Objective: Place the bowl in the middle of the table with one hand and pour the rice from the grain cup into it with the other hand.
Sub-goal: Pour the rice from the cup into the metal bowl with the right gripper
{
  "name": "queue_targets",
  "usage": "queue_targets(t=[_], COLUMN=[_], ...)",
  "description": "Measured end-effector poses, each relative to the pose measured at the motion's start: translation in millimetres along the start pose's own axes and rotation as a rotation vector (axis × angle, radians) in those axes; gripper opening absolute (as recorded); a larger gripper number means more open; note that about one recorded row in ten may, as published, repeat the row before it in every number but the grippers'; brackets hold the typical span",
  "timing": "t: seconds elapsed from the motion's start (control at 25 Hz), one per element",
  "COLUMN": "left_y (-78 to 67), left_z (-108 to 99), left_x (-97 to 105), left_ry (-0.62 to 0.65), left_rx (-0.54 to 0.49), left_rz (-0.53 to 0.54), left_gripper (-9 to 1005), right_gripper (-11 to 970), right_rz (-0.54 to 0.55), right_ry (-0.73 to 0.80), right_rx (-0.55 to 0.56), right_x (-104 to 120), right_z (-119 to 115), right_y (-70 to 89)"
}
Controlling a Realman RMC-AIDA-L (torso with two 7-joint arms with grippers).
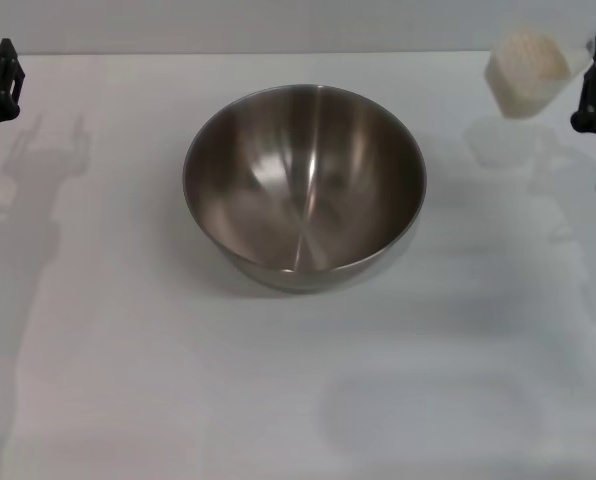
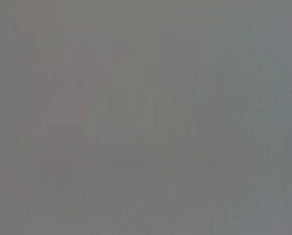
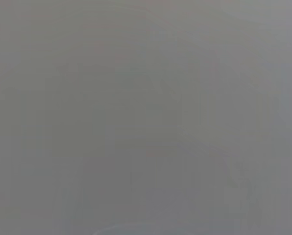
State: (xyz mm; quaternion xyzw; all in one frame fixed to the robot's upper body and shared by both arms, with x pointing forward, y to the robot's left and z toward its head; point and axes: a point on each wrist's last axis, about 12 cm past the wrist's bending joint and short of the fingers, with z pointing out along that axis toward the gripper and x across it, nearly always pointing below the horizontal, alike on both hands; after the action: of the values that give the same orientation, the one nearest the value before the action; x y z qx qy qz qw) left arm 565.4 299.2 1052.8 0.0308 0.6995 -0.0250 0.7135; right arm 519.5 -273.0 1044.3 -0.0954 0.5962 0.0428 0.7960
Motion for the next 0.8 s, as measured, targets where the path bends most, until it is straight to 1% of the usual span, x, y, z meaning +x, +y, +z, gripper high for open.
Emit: queue_targets(t=[0.08, 0.16, 0.48, 0.8], left_y=[0.6, 1.3, 4.0, 4.0], left_z=[-1.0, -1.7, -3.2, -3.1], left_x=[0.3, 0.7, -0.4, -1.1], left_ry=[-0.001, -0.001, -0.013, -0.019], left_rx=[-0.002, -0.004, -0.015, -0.014], left_rz=[-0.001, -0.001, -0.004, 0.001], left_gripper=[527, 527, 527, 527], right_gripper=[5, 5, 5, 5], right_rz=[-0.043, -0.064, -0.063, -0.067], right_ry=[-0.016, -0.028, -0.070, -0.093], right_rx=[-0.016, -0.029, -0.076, -0.127], right_x=[-2.1, -3.8, -11.1, -16.0], right_z=[3.3, 7.9, 28.2, 42.7], right_y=[3.2, 7.6, 18.0, 27.1])
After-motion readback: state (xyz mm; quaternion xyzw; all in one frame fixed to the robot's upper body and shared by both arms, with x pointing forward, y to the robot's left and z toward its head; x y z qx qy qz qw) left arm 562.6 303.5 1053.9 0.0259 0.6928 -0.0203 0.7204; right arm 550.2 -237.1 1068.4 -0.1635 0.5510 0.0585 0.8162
